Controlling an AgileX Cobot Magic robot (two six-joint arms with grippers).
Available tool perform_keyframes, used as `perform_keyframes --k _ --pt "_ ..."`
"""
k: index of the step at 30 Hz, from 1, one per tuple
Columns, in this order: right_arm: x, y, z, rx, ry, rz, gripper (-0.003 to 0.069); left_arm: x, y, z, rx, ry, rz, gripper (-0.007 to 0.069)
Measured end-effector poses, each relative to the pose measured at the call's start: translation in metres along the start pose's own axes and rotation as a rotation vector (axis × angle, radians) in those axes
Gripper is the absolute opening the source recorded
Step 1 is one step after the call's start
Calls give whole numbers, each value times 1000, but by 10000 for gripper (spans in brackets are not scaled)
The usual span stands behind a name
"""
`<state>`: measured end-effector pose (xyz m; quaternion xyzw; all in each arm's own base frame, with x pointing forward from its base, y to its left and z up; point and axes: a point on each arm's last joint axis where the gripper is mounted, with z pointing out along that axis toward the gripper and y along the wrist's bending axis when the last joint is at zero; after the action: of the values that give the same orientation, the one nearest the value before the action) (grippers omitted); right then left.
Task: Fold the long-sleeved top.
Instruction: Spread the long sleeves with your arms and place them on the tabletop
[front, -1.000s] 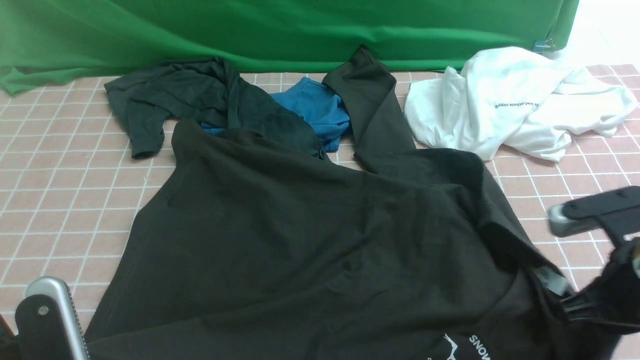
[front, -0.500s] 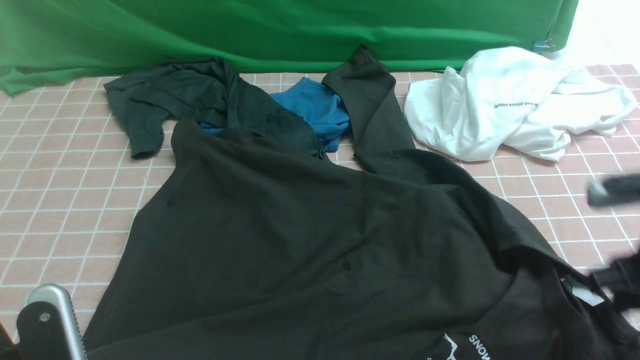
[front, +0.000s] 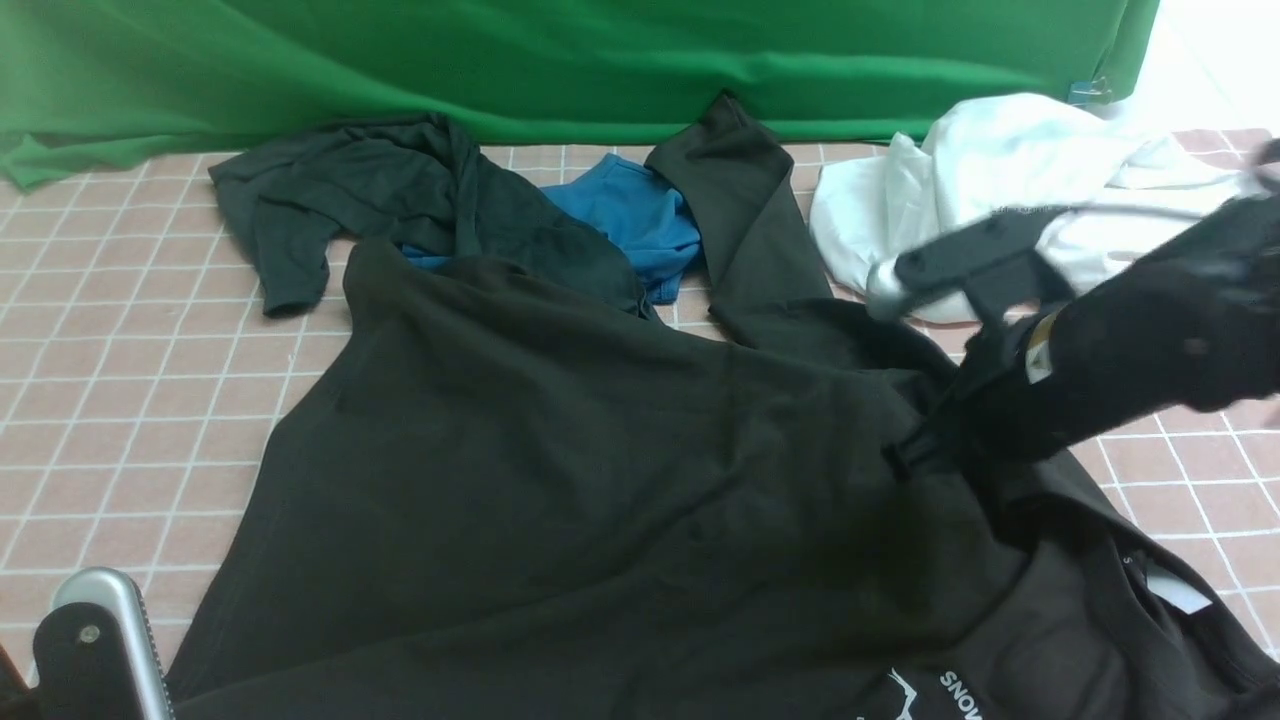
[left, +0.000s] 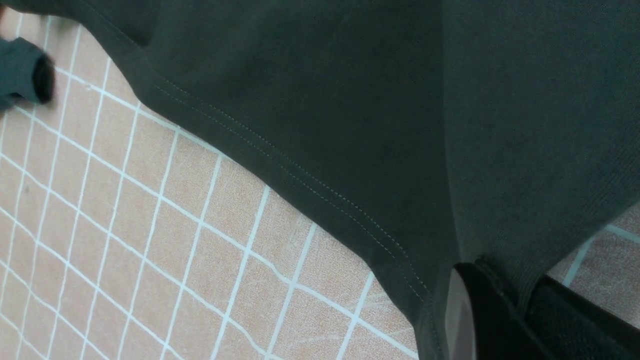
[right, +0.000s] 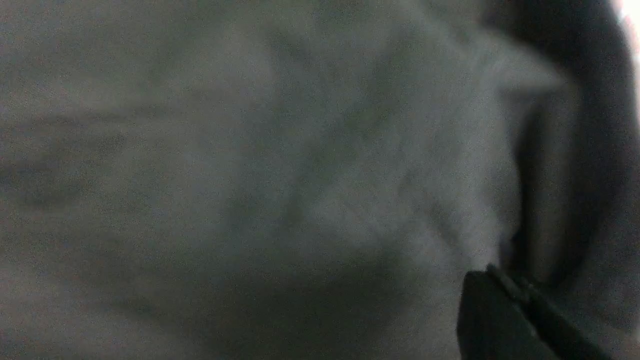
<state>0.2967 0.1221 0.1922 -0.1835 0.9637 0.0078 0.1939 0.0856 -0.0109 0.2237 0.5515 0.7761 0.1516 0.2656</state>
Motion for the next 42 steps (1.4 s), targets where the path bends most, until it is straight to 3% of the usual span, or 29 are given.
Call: perform_keyframes --k 7,16,20,25,30,35,36,42 --pt "-2 -51 18 66 61 111 30 0 0 0 0 -1 -1 36" --pt "-20 -131 3 197 -172 208 31 -1 2 0 -22 -13 -1 36" --pt "-27 -127 -16 185 -146 203 32 -1 2 0 -22 -14 -1 36" --pt "-32 -78 -47 110 -204 64 32 -1 2 0 -23 -17 -3 36" --pt "-24 -48 -28 47 -129 -25 29 -2 2 0 -25 -18 -3 36" --pt "-16 -64 17 66 -8 -35 29 -2 2 0 -26 -19 -3 36" --pt "-10 -81 33 80 44 1 29 -2 2 0 -27 -19 -1 36" --pt "-2 -122 18 132 89 170 30 -2 3 0 -39 -24 4 36"
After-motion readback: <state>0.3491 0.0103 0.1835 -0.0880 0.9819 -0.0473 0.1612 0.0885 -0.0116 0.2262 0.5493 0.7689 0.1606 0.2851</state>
